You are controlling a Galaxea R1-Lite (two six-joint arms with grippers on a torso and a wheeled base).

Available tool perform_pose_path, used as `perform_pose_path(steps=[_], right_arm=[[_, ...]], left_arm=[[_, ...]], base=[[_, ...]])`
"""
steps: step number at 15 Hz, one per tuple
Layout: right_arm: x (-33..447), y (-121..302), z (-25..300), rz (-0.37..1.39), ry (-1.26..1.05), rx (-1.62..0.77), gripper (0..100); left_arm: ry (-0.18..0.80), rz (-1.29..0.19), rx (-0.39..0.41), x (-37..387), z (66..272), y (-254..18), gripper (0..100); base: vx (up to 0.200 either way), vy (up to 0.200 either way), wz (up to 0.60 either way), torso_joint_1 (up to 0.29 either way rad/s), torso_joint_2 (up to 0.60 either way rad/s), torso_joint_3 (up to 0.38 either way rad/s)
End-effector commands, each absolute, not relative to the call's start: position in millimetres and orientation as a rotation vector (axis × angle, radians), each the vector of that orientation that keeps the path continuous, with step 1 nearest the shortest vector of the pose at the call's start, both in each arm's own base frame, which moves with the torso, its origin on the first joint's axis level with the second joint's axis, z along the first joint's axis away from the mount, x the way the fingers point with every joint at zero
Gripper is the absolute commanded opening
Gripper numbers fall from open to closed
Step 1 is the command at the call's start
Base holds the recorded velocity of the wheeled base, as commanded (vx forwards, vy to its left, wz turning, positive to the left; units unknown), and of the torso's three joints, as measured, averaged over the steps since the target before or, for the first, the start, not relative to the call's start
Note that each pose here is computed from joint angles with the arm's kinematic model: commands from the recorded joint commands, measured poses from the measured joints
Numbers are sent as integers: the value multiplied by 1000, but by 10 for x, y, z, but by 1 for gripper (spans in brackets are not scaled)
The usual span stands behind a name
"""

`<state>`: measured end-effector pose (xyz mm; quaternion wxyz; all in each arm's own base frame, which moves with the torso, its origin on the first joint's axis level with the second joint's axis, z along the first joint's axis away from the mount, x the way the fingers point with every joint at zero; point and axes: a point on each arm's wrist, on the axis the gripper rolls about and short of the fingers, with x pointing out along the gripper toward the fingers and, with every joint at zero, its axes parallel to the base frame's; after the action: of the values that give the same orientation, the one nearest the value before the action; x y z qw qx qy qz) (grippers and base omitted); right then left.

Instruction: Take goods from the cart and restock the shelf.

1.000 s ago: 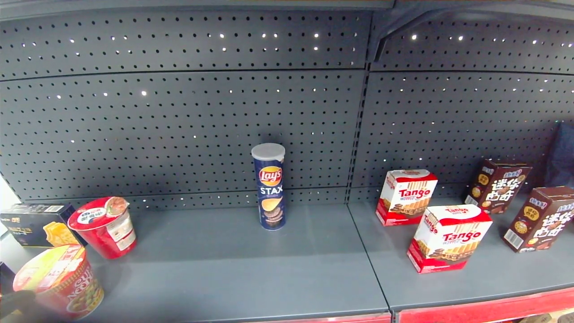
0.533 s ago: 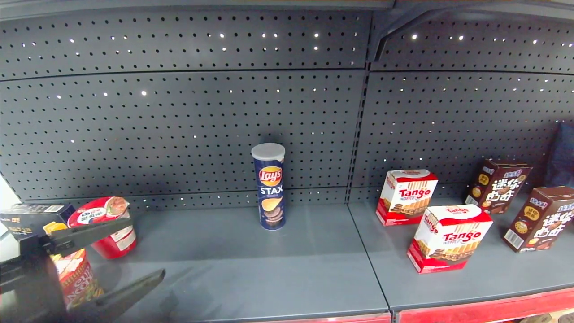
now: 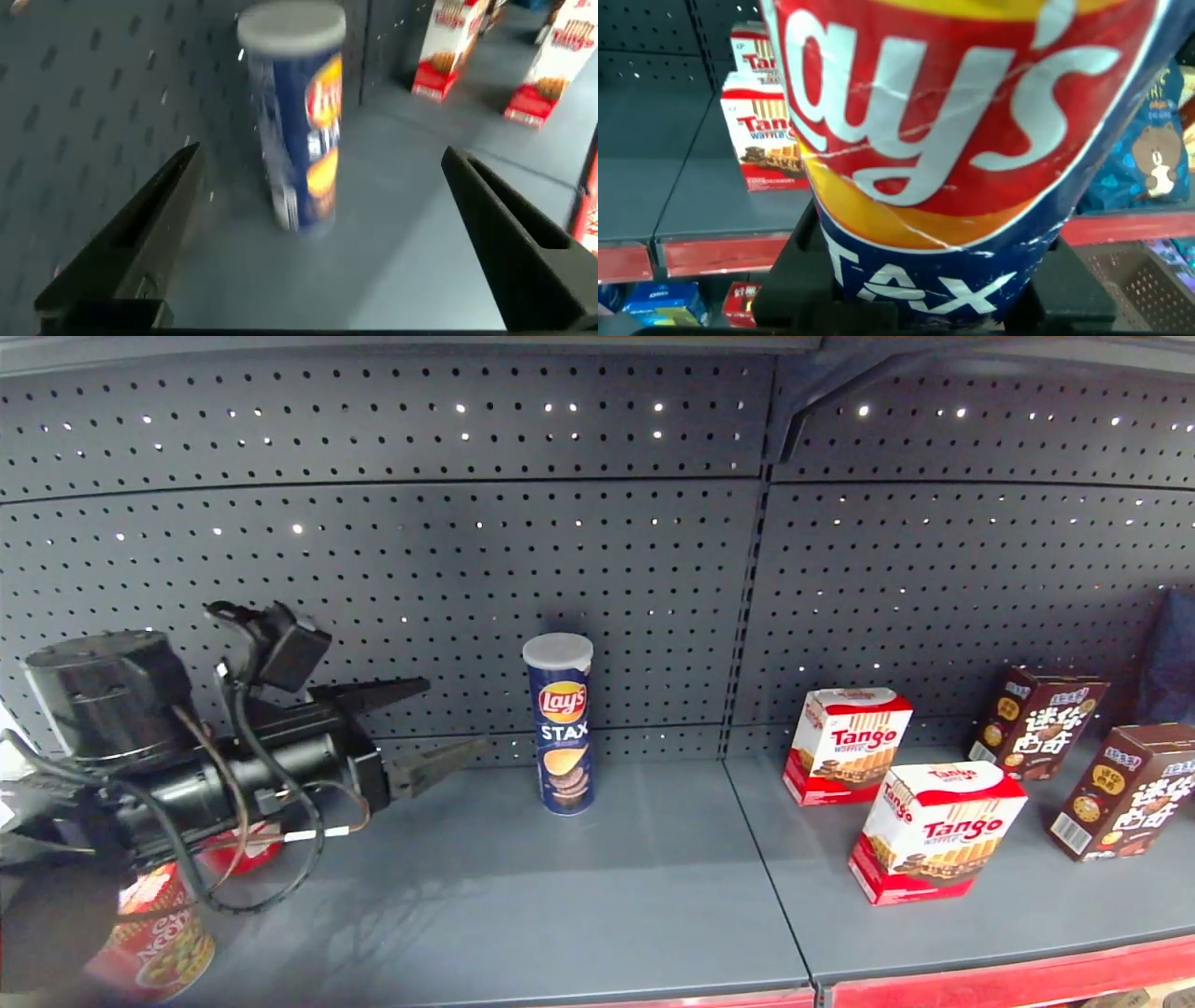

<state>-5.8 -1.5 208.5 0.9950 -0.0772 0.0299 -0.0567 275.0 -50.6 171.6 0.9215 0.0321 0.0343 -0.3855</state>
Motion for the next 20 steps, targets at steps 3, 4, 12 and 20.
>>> perform_pose_path(steps=[3, 4, 12, 20], right_arm=[[0, -17, 2128, -103, 60, -154, 0], [3, -18, 2134, -99, 58, -155, 0], [6, -18, 2174, -96, 52, -155, 0], [37, -18, 2182, -92, 64, -155, 0]], left_arm=[[86, -892, 57, 3315, 1518, -796, 100], [92, -902, 56, 3358, 1479, -831, 100], [155, -927, 36, 3547, 1202, -863, 100], [165, -982, 22, 3858, 981, -899, 100]], base=[[0, 0, 0, 0, 0, 0], [0, 0, 0, 0, 0, 0], [0, 0, 0, 0, 0, 0], [0, 0, 0, 0, 0, 0]])
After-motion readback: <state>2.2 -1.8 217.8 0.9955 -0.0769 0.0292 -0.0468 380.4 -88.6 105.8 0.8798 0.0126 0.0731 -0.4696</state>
